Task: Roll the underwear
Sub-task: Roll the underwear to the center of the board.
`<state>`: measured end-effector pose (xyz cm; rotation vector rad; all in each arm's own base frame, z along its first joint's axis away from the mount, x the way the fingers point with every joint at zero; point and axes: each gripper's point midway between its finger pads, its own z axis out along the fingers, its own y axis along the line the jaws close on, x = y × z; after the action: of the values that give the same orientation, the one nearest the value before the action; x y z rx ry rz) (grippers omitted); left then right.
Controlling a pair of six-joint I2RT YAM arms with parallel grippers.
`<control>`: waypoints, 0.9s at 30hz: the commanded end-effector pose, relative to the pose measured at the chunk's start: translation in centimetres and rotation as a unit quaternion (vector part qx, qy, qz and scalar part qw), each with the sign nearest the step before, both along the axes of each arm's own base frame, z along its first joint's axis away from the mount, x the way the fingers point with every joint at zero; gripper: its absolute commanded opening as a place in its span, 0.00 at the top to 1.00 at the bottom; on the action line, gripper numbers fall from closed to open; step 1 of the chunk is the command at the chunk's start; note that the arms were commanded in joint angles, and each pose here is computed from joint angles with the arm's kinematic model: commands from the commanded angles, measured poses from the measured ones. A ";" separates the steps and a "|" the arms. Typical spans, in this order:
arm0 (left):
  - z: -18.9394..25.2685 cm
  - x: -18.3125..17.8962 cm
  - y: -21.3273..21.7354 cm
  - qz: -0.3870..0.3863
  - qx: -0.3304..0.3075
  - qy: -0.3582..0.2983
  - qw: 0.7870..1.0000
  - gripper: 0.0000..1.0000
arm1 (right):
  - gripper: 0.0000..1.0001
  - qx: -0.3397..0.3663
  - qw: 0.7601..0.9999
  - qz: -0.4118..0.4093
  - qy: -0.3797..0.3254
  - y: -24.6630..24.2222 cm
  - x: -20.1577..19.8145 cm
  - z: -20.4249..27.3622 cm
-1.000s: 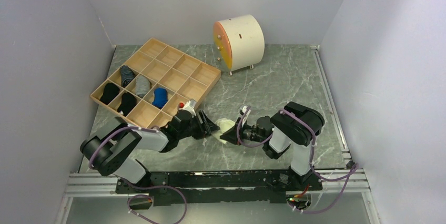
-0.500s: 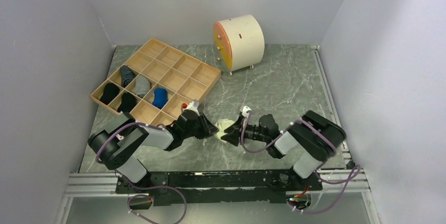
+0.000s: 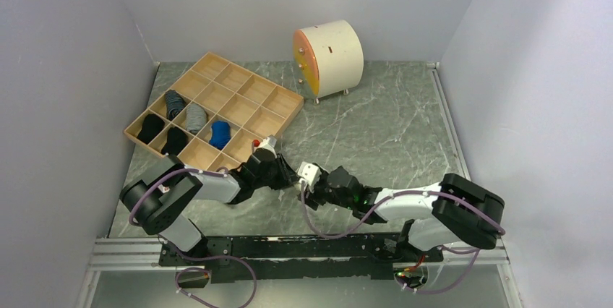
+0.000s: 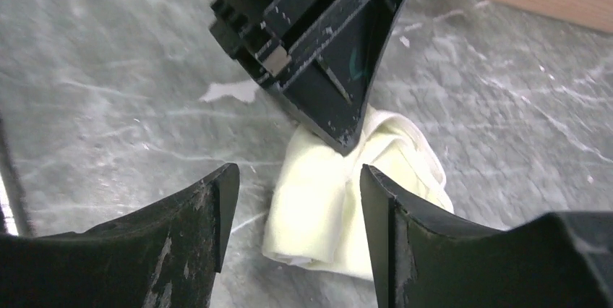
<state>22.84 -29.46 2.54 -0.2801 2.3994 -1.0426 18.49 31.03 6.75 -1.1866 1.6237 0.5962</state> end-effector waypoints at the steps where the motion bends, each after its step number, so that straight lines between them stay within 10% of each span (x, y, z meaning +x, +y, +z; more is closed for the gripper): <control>1: -2.4 -1.0 1.7 -0.005 0.061 0.020 0.998 0.71 | 0.34 -0.053 0.993 -0.078 -0.066 -1.2 2.1 -0.4; 12: -2.1 -0.9 1.8 -0.001 0.062 0.018 0.998 0.69 | 0.60 -0.076 0.991 -0.079 -0.073 0.2 2.3 -1.9; 18: -1.9 -0.9 1.9 0.002 0.063 0.015 0.998 0.68 | 0.40 -0.055 0.995 -0.078 -0.041 0.5 1.4 -2.2; 27: -1.8 -0.8 2.0 0.002 0.067 0.012 0.998 0.68 | 0.44 -0.029 0.997 -0.050 -0.052 1.9 0.9 -1.1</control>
<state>22.86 -29.10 2.64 -0.2712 2.4082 -1.0038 19.20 30.71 3.01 -1.2066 1.6963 0.3329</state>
